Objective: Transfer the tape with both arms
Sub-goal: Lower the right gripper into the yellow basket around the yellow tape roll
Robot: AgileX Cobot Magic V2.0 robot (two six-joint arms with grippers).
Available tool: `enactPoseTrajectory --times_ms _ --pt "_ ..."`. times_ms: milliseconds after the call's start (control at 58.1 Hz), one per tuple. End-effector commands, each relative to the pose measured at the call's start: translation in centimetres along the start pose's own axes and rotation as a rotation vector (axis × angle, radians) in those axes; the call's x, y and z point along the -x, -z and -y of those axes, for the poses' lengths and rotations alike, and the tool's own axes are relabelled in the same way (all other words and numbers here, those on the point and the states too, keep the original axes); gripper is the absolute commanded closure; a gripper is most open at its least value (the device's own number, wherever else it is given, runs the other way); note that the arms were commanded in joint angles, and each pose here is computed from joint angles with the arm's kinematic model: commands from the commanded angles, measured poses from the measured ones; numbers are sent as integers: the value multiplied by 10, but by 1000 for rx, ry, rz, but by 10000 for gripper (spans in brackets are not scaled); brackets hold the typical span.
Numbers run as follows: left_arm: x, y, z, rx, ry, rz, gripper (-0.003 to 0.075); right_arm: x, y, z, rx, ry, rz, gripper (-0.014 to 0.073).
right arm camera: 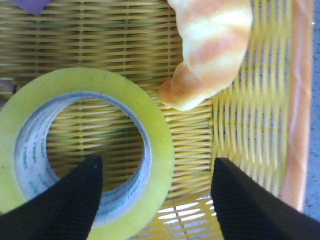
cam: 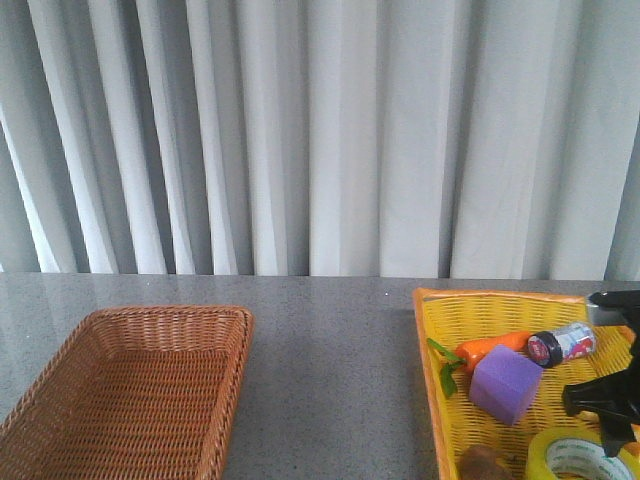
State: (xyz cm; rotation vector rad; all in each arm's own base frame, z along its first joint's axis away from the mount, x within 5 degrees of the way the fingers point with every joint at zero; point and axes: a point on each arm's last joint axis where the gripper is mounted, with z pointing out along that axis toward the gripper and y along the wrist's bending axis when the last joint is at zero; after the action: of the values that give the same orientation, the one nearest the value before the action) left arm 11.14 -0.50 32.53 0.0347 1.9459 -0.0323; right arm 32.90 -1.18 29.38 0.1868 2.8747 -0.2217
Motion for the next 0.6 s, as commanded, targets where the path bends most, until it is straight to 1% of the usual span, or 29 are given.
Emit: enactPoseTrajectory --times_ms 0,138,344,482,585 --pt "17 4 1 -7 0 104 132 11 9 4 -18 20 28 154" --pt "17 4 1 -7 0 104 132 16 -7 1 -27 40 -28 158" --pt "17 4 1 -7 0 104 132 19 -22 -2 -28 64 -59 176" --pt "17 4 1 -7 0 104 132 20 -25 -3 -25 64 -65 240" --pt "17 4 1 -7 0 104 132 19 -25 -3 -26 65 -66 315"
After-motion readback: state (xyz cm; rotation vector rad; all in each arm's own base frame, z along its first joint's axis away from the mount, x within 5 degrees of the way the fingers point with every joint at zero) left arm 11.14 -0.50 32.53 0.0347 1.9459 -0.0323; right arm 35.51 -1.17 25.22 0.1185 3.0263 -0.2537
